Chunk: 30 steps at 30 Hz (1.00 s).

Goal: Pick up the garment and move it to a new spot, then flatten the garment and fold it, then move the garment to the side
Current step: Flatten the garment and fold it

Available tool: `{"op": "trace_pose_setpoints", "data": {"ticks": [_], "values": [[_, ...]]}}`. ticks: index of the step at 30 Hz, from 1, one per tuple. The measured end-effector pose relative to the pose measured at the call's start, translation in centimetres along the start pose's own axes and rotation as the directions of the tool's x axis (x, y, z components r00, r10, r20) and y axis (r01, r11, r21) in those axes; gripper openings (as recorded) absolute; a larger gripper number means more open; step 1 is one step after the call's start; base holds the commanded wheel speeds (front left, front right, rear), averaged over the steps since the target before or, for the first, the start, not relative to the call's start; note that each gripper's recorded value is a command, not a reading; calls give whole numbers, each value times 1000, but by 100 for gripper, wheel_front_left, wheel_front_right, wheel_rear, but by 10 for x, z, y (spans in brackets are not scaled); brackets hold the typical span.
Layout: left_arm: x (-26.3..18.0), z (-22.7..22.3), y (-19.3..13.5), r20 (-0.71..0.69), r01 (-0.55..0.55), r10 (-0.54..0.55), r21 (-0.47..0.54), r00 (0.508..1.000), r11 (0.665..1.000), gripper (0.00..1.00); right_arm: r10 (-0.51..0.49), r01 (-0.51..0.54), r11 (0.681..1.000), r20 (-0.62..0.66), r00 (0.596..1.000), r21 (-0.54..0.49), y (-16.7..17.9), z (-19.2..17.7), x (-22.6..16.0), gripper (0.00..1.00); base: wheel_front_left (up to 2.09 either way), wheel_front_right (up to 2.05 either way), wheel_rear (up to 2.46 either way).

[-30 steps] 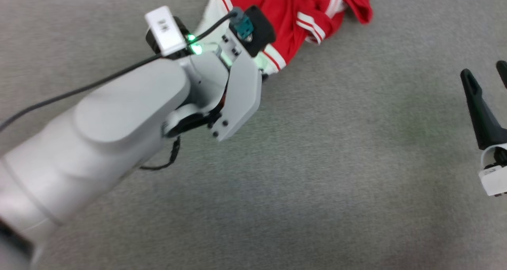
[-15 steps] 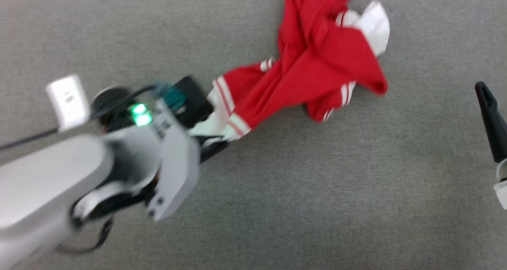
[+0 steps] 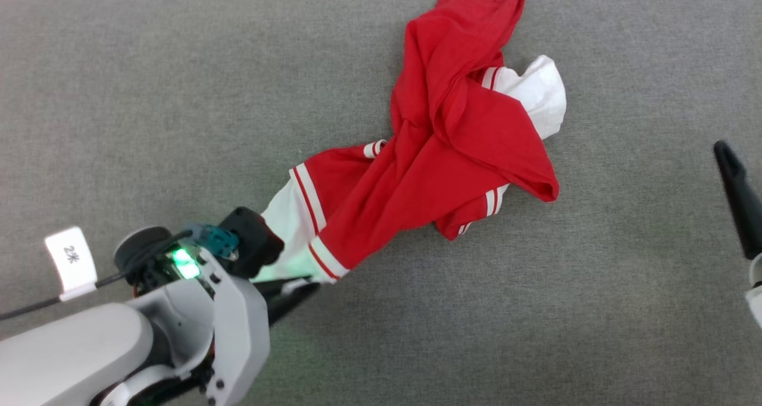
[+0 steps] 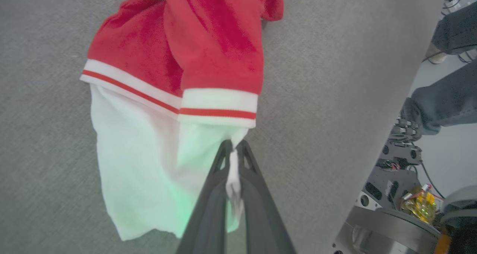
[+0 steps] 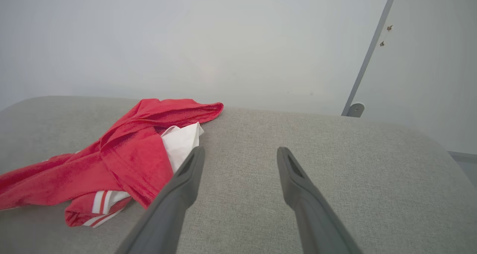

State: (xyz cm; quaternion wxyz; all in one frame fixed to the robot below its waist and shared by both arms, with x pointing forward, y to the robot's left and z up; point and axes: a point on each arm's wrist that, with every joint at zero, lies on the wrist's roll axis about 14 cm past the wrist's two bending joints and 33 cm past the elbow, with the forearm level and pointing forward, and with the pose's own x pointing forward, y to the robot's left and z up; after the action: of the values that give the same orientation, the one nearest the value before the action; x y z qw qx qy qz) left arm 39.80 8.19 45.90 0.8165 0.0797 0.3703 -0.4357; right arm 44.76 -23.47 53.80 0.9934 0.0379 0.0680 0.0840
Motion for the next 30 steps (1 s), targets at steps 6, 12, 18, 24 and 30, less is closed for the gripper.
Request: {"op": "trace_pose_setpoints", "data": {"ticks": [6, 12, 18, 24, 30], "values": [[16, -1, 8, 114, -20, 25, -46, 993, 999, 100, 73, -80, 994, -108, 992, -71, 17, -18, -1, 100, 0, 0, 0], [5, 28, 18, 375, -121, 153, -108, 915, 987, 100, 209, -250, 954, -233, 950, -163, 50, -34, 6, 100, 0, 0, 0], [0, 30, 12, 521, -184, 283, -235, 805, 955, 100, 306, -395, 890, -346, 887, -225, 72, -45, 25, 100, 0, 0, 0], [-11, 37, 22, 580, -266, 419, -333, 699, 905, 100, 326, -500, 823, -496, 805, -270, 77, -74, 44, 100, 0, 0, 0], [-22, 31, 35, 599, -332, 518, -400, 611, 854, 100, 369, -585, 775, -580, 727, -239, 94, -105, 59, 100, 0, 0, 0]]}}
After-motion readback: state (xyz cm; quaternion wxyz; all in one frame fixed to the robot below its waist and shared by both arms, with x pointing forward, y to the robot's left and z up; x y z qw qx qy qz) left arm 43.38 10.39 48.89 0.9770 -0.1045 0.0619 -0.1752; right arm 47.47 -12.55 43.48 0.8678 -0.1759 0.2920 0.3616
